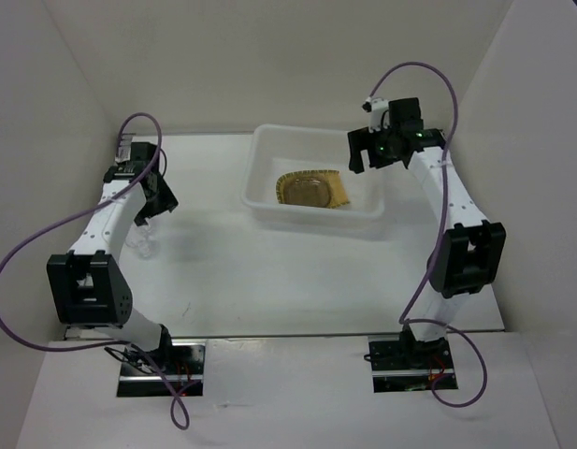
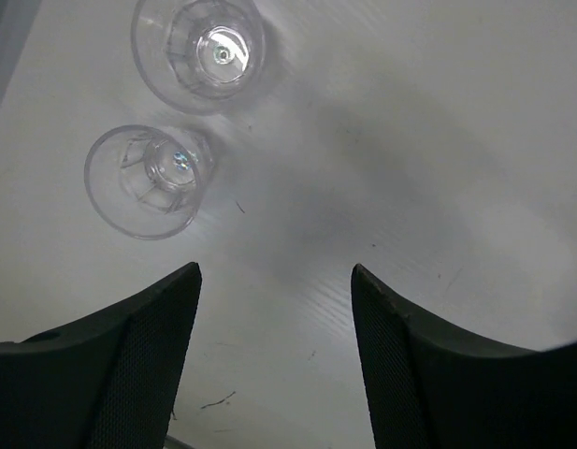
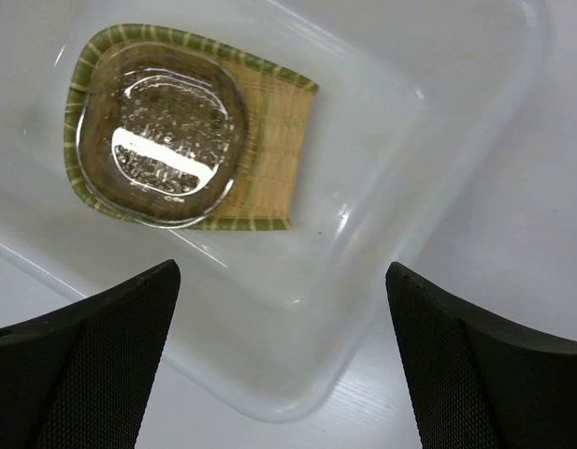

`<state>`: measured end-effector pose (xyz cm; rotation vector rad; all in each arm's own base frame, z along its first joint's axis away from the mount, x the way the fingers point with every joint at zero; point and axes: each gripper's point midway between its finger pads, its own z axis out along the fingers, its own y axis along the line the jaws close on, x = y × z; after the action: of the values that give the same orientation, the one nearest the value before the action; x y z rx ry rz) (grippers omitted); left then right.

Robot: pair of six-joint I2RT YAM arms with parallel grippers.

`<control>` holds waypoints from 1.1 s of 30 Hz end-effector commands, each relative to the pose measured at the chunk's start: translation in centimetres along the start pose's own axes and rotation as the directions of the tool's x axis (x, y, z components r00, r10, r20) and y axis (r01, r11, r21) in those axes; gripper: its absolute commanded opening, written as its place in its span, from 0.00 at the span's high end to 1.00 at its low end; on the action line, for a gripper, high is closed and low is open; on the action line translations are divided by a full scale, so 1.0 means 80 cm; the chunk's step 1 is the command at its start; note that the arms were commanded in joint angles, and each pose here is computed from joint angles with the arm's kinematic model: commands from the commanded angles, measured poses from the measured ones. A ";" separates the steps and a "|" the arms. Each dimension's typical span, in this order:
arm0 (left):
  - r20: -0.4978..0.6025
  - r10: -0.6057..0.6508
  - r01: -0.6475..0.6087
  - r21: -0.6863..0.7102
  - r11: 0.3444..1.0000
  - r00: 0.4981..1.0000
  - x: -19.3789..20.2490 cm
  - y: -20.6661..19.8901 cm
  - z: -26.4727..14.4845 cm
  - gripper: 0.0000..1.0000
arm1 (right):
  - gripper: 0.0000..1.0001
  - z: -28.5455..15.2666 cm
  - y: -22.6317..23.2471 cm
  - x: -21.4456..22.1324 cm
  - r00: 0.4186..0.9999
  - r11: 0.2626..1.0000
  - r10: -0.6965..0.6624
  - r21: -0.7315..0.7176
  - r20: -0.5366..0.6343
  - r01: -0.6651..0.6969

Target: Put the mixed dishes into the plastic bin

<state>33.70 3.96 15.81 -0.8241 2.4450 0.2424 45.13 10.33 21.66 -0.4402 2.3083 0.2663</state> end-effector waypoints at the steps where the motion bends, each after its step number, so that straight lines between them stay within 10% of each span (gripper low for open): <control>1: -0.089 -0.079 0.082 0.029 0.996 0.993 0.006 -0.001 0.033 0.28 | 0.05 -0.066 -0.045 -0.034 0.987 0.996 -0.051 0.085 0.155 0.038; 9: -0.077 -0.289 0.286 -0.050 0.957 0.954 -0.021 0.072 0.069 0.41 | 0.05 -0.097 -0.042 -0.011 0.973 0.983 -0.163 0.106 0.160 0.147; 33: -0.151 -0.297 0.278 -0.132 0.951 0.943 0.022 0.130 0.106 0.49 | 0.03 -0.089 -0.033 0.026 0.987 0.992 -0.106 0.081 0.120 0.097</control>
<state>30.47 14.19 8.47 -1.2823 2.4314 0.2070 40.26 5.28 23.05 -0.4877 2.2237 0.1855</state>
